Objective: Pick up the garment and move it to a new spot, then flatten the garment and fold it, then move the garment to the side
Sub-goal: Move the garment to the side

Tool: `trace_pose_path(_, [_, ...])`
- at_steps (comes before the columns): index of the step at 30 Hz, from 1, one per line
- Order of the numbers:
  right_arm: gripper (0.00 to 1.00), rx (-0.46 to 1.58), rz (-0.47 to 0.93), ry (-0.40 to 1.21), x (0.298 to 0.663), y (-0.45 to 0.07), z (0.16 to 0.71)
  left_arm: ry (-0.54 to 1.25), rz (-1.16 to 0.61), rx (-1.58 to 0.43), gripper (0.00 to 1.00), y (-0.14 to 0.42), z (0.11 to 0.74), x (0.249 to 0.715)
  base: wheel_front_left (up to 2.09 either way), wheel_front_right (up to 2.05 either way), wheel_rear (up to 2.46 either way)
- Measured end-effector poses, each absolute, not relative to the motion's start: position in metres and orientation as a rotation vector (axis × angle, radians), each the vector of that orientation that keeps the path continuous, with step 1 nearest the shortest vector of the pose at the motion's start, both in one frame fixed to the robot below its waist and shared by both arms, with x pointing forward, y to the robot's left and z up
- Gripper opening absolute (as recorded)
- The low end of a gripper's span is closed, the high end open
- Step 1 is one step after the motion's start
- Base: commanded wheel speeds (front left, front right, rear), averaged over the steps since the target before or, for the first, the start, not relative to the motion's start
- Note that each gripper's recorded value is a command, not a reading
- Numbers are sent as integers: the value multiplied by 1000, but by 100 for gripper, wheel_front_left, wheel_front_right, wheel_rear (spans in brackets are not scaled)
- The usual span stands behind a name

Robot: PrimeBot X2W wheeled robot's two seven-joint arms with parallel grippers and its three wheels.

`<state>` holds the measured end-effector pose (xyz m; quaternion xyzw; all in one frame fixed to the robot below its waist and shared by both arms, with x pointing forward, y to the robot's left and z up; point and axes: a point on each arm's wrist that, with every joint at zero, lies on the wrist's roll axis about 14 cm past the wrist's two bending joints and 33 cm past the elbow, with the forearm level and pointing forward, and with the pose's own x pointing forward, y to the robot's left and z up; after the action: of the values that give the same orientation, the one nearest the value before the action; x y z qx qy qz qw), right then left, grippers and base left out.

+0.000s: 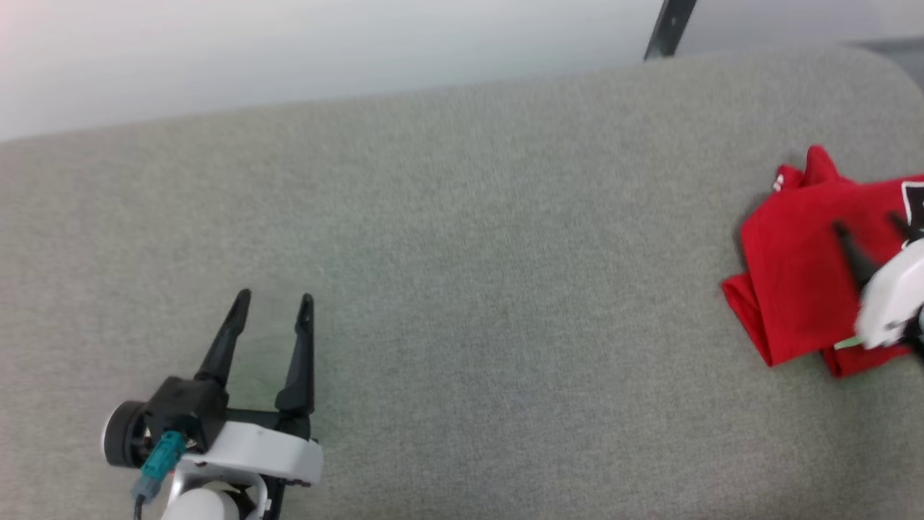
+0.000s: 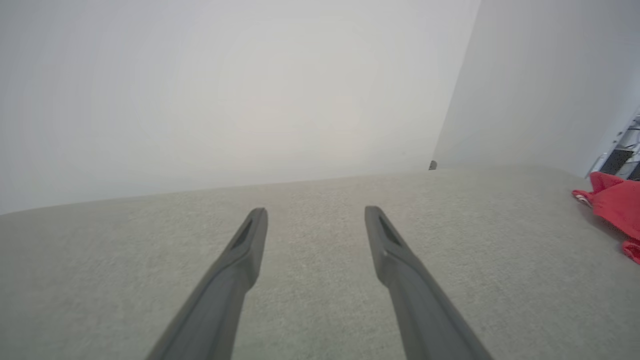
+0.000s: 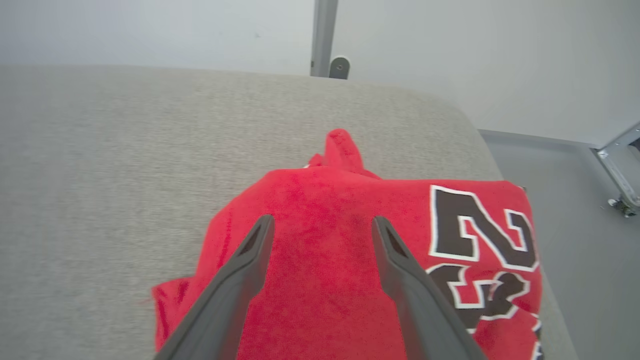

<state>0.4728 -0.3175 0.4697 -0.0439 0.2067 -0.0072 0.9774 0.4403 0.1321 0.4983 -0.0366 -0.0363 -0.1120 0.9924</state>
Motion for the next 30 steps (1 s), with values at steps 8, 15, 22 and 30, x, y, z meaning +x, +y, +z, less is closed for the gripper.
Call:
trace_pose_path(8, [100, -26, 129, 281, 458, -252, 486, -106, -169, -50, 100, 157, 516, 423, 0, 0, 0])
trace_pose_path(15, [100, 60, 141, 166, 438, -233, 503, -109, -126, -41, 100, 173, 521, 399, 0, 0, 0])
trace_pose_path(22, [100, 119, 103, 72, 413, -238, 516, -86, -81, -66, 100, 182, 513, 368, 0, 0, 0])
trace_pose_path(30, [100, 135, 96, 47, 384, -236, 522, -70, -55, -96, 100, 183, 506, 333, 0, 0, 0])
